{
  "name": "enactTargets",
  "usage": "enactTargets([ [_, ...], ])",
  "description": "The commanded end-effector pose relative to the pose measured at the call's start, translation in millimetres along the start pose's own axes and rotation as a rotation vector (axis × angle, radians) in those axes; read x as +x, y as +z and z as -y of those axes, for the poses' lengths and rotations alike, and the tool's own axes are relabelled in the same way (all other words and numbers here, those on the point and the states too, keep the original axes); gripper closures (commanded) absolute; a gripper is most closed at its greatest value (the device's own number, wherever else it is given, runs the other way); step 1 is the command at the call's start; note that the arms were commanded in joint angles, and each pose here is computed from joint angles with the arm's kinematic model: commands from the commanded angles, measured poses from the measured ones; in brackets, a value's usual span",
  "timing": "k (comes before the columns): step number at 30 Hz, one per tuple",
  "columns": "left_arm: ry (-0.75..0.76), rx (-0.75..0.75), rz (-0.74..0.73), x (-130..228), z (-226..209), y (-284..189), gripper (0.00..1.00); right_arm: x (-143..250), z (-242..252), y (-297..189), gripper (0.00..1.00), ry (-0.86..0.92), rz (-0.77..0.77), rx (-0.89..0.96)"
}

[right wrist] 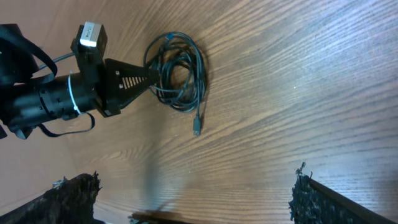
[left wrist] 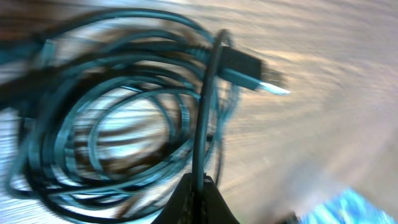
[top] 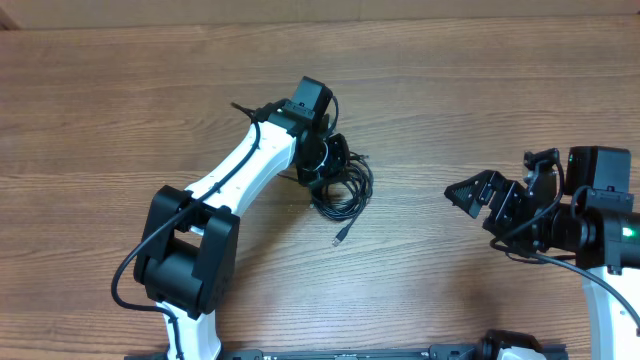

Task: Untangle cables
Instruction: 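Grasp the cable coil with left gripper and lift it, then grasp a loose cable strand with right gripper near left gripper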

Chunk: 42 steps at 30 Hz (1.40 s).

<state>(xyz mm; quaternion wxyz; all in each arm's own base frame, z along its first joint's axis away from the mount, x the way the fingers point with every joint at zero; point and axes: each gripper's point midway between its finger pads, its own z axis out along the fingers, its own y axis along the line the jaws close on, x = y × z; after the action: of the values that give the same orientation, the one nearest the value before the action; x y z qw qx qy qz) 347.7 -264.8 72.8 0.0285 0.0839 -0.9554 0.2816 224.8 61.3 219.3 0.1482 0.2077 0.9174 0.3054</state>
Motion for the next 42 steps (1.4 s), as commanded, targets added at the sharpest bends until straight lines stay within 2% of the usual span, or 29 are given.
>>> enactTargets([
  [1, 0.181, 0.198, -0.014, 7.3, 56.7, -35.9, 0.96, -5.0, -1.6, -2.7, 0.0, -0.018, 0.026, 0.001],
  [4, 0.248, 0.258, 0.061, 7.0, 86.7, -74.7, 0.96, -6.2, -1.0, -1.1, 0.0, -0.011, 0.022, 0.002],
  [9, 0.392, 0.348, 0.19, 26.2, 128.2, -143.1, 0.96, -10.4, 0.9, 3.9, 0.0, -0.003, 0.01, 0.007],
  [18, 0.494, 0.432, 0.321, 60.9, 150.7, -213.0, 0.96, -15.0, 2.6, 19.3, 0.0, 0.036, -0.059, -0.007],
  [26, 0.501, 0.435, 0.341, 66.0, 151.2, -222.2, 0.96, -15.2, -5.9, 24.1, 0.0, 0.044, -0.093, -0.063],
  [32, 0.543, 0.517, 0.274, 81.7, 161.8, -225.8, 0.96, -21.2, -34.6, 20.4, 0.0, 0.011, -0.091, -0.221],
  [38, 0.629, 0.607, 0.189, 106.3, 175.1, -228.4, 0.96, -41.8, -54.1, 16.3, 0.0, 0.13, -0.046, -0.308],
  [42, 0.644, 0.604, 0.198, 106.6, 176.8, -227.7, 0.96, -50.0, -67.8, 11.6, 0.0, 0.087, -0.024, -0.376],
])
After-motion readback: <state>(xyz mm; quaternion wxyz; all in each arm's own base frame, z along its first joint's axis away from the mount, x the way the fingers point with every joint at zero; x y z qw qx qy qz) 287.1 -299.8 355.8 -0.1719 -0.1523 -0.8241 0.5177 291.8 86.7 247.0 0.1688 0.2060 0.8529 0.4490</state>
